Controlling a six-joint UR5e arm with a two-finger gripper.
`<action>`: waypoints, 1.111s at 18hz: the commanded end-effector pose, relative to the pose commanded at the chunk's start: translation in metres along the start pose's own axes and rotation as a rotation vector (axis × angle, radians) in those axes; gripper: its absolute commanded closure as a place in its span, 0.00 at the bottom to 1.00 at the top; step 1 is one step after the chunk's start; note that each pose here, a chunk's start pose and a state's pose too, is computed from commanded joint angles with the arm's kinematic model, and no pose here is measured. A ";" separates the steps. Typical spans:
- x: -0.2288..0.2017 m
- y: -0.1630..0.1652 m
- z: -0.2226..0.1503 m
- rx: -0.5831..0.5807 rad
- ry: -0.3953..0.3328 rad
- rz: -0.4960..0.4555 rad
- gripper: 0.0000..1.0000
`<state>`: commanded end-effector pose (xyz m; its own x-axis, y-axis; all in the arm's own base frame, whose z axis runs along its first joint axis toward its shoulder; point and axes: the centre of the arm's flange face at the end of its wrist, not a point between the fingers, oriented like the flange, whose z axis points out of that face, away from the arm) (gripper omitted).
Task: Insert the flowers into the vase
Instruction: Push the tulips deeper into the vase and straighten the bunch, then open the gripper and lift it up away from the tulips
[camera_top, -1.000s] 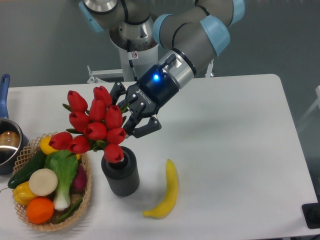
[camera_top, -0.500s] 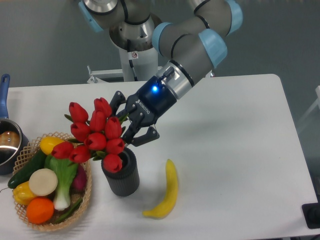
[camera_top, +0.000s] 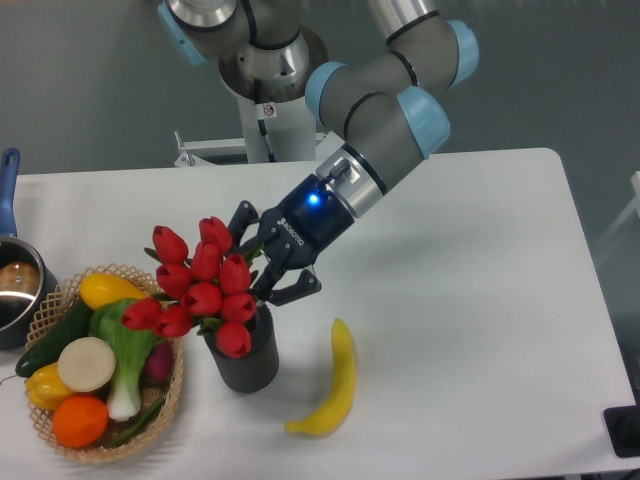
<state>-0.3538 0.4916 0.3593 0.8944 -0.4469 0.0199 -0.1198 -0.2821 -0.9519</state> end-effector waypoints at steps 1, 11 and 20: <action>-0.001 0.005 0.002 -0.001 0.003 -0.007 0.55; 0.000 0.034 0.001 -0.006 0.005 -0.016 0.53; 0.002 0.044 -0.007 -0.002 -0.007 0.007 0.05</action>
<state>-0.3603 0.4718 0.3193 0.8964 -0.4432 0.0111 -0.1271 -0.2809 -0.9513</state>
